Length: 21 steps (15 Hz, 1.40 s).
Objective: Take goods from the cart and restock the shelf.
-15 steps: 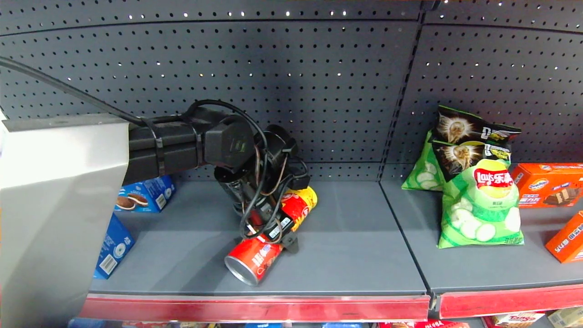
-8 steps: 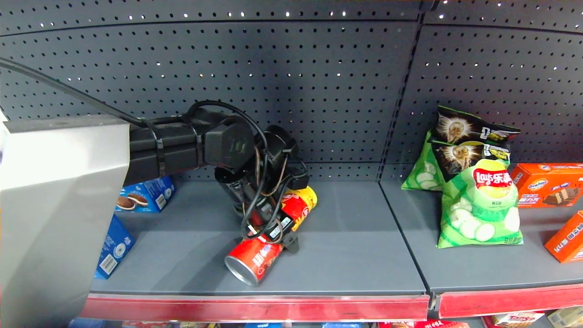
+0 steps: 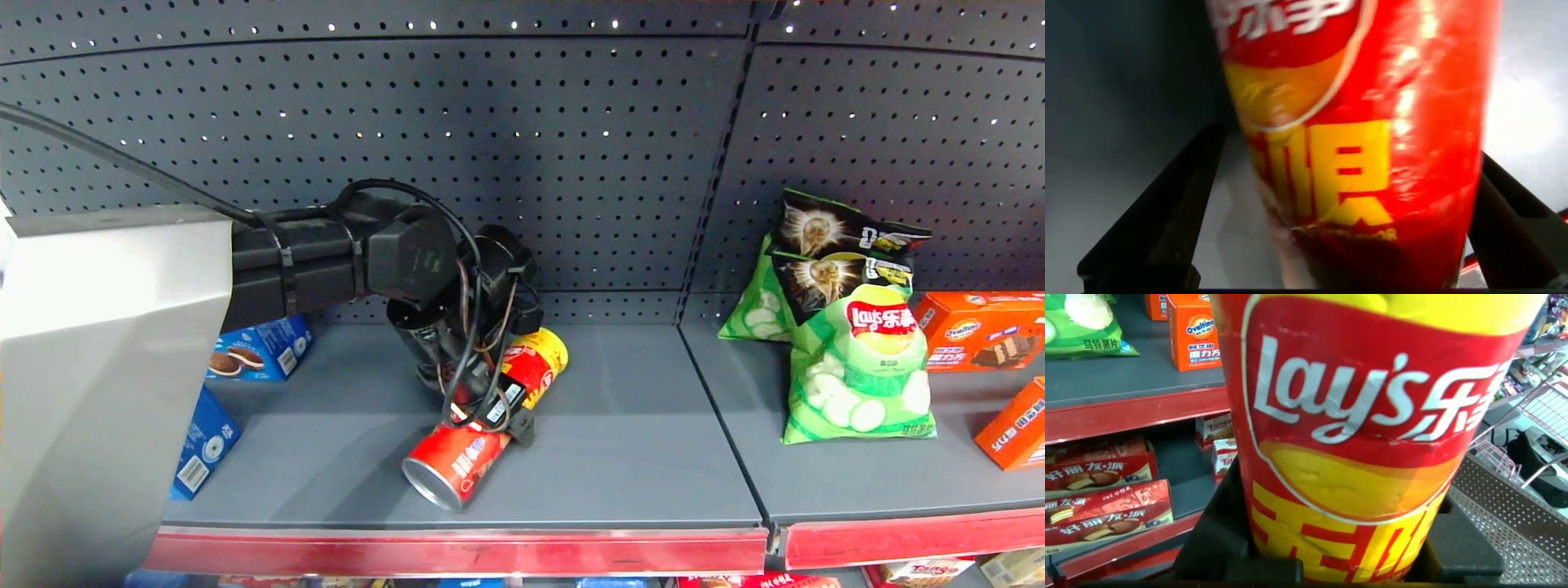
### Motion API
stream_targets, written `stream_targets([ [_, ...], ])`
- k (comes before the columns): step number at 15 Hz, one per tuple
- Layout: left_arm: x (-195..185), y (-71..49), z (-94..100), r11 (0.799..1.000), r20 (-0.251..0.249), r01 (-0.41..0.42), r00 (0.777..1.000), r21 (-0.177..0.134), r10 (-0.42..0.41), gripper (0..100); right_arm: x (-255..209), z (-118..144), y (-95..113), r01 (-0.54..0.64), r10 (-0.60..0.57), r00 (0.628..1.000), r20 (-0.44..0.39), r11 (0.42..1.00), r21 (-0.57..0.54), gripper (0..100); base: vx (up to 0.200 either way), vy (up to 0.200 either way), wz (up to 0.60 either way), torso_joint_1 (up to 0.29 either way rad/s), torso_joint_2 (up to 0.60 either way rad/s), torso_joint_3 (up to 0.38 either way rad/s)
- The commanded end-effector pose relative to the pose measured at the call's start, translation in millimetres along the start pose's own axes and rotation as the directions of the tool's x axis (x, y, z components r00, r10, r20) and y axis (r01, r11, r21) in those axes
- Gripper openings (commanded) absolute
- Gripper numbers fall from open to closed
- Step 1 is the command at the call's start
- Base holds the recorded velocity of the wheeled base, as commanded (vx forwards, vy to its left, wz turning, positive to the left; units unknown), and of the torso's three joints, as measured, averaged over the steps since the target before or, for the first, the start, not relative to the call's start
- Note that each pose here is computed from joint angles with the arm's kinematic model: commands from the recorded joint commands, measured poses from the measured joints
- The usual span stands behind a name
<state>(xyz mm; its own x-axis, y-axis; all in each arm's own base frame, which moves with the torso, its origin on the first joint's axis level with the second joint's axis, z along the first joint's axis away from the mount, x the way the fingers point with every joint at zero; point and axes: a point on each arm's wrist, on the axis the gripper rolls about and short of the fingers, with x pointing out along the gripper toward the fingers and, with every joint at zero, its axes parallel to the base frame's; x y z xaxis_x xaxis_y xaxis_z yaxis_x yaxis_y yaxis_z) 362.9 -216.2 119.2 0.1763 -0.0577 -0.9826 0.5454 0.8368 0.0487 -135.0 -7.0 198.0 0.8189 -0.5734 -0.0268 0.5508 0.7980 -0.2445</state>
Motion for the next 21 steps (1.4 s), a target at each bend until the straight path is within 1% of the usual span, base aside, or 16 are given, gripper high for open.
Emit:
stream_targets([
  [1, -23, 6.8, -4.3, 0.999, 0.044, -0.026, 0.999, 0.024, 0.025, 0, 0, 0, 0, 0.0, 0.0, 1.0, 0.0, 1.0, 0.0, 0, 0.0, 0.0, 0.0, 0.0, 0.0, 0.0],
  [2, -32, 11.4, -5.6, 1.0, 0.069, -0.027, 0.997, 0.012, 0.027, 0, 0, 0, 0, 0.0, 0.0, 1.0, 0.0, 1.0, 0.0, 0, 0.0, 0.0, 0.0, 0.0, 0.0, 0.0],
  [4, -42, 19.0, -9.3, 1.0, 0.082, -0.03, 0.996, -0.007, 0.031, 0, 0, 0, 0, 0.0, 0.0, 1.0, 0.0, 1.0, 0.0, 0, 0.0, 0.0, 0.0, 0.0, 0.0, 0.0],
  [5, -49, 28.2, -12.2, 0.999, 0.093, -0.031, 0.995, -0.029, 0.034, 0, 0, 0, 0, 0.0, 0.0, 1.0, 0.0, 1.0, -0.002, 0, 0.0, 0.0, 0.0, 0.0, 0.0, 0.0],
  [6, -55, 42.7, -17.6, 0.998, 0.088, -0.018, 0.996, -0.063, 0.023, 0, 0, 1, 0, 0.0, 0.0, 1.0, 0.001, 1.0, -0.001, 0, 0.0, 0.0, 0.0, 0.0, 0.0, 0.0],
  [7, -60, 47.8, -21.5, 0.997, 0.085, 0.004, 0.996, -0.075, 0.002, 0, 0, 1, 0, 0.001, -0.001, 1.0, 0.004, 1.0, 0.002, 0, 0.0, 0.0, 0.0, 0.0, 0.0, 0.0],
  [8, -73, 47.4, -31.0, 0.996, 0.066, 0.047, 0.997, -0.074, -0.042, 0, -2, 2, -1, 0.002, -0.002, 1.0, 0.009, 1.0, 0.005, 0, 0.0, 0.0, 0.0, 0.0, 0.0, 0.0],
  [9, -76, 45.0, -34.2, 0.996, 0.048, 0.052, 0.998, -0.068, -0.049, 0, -1, 2, -1, 0.002, -0.002, 1.0, 0.007, 1.0, 0.005, 0, 0.0, 0.0, 0.0, 0.0, 0.0, 0.0],
  [11, -76, 42.1, -33.5, 0.997, 0.05, 0.054, 0.997, -0.053, -0.052, 0, -1, 1, -1, 0.001, -0.001, 1.0, 0.006, 1.0, 0.002, 0, 0.0, 0.0, 0.0, 0.0, 0.0, 0.0],
  [12, -75, 41.6, -33.3, 0.998, 0.048, 0.054, 0.997, -0.022, -0.052, 0, -1, 2, -1, 0.002, -0.002, 1.0, 0.007, 1.0, 0.003, 0, 0.0, 0.0, 0.0, 0.0, 0.0, 0.0],
  [13, -75, 37.0, -32.3, 0.998, 0.048, 0.055, 0.997, 0.0, -0.055, 0, -1, 2, -1, 0.002, -0.002, 1.0, 0.009, 1.0, 0.004, 0, 0.0, 0.0, 0.0, 0.0, 0.0, 0.0],
  [14, -74, 34.1, -31.5, 0.998, 0.048, 0.057, 0.997, 0.009, -0.057, 0, -2, 2, -1, 0.002, -0.002, 1.0, 0.01, 1.0, 0.005, 0, 0.0, 0.0, 0.0, 0.0, 0.0, 0.0],
  [17, -76, 30.1, -31.4, 0.998, 0.054, 0.056, 0.997, 0.016, -0.057, 0, -2, 2, -2, 0.002, -0.003, 1.0, 0.011, 1.0, 0.005, 0, 0.0, 0.0, 0.0, 0.0, 0.0, 0.0],
  [18, -79, 29.0, -31.6, 0.998, 0.068, 0.055, 0.996, 0.019, -0.056, 0, -2, 2, -1, 0.002, -0.002, 1.0, 0.01, 1.0, 0.005, 0, 0.0, 0.0, 0.0, 0.0, 0.0, 0.0],
  [19, -85, 29.1, -31.7, 0.998, 0.097, 0.052, 0.994, 0.02, -0.054, 0, -1, 2, -1, 0.002, -0.002, 1.0, 0.009, 1.0, 0.004, 0, 0.0, 0.0, 0.0, 0.0, 0.0, 0.0],
  [21, -101, 30.0, -29.2, 0.999, 0.201, 0.03, 0.979, 0.019, -0.033, 0, -1, 2, -1, 0.0, 0.0, 1.0, 0.009, 1.0, 0.004, 0, 0.0, 0.0, 0.0, 0.0, 0.0, 0.0],
])
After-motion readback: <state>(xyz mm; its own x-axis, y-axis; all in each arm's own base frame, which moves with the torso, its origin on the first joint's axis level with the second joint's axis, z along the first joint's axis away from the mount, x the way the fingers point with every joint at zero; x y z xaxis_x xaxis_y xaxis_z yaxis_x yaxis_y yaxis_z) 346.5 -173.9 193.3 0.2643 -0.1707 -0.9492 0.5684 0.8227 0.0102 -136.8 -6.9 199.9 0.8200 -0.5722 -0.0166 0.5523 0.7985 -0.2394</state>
